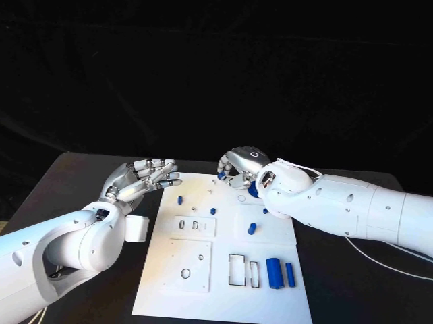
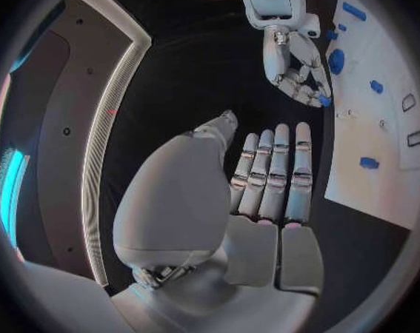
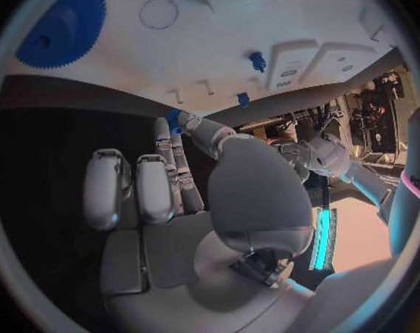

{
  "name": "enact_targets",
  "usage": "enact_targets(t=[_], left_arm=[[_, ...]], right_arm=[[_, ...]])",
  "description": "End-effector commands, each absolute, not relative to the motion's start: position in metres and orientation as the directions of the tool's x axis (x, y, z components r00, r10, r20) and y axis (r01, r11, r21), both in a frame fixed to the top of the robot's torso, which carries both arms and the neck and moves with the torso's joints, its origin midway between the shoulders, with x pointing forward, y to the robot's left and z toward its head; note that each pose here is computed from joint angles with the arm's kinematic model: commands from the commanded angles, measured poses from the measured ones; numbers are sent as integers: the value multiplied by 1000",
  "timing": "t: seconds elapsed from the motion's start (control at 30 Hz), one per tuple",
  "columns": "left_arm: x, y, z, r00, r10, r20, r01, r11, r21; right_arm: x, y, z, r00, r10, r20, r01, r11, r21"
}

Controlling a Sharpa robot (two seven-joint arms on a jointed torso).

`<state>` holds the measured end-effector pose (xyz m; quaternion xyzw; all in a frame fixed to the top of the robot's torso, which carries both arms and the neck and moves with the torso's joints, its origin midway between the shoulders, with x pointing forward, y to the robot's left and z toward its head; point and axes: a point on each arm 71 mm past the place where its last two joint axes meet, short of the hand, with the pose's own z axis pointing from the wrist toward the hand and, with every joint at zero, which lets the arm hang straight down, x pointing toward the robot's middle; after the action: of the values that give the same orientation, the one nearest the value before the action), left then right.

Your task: Assemble the parts on the task board

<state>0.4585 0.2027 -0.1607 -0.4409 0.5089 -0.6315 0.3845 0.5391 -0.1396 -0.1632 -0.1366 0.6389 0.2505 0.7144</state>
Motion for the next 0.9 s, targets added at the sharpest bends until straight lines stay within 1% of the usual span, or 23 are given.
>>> enact_targets(t=[0.03, 0.4, 0.9], left_arm=[[458, 200, -159, -338, -924, 178, 36, -202, -979], [457, 199, -159, -340, -923, 179, 36, -203, -979], [457, 197, -158, -342, -922, 180, 35, -204, -978]], right_arm=[[541, -138, -163, 62, 193, -979, -522, 843, 133], [543, -130, -171, 42, 180, -983, -523, 842, 132], [548, -124, -175, 37, 163, -986, -519, 846, 120]])
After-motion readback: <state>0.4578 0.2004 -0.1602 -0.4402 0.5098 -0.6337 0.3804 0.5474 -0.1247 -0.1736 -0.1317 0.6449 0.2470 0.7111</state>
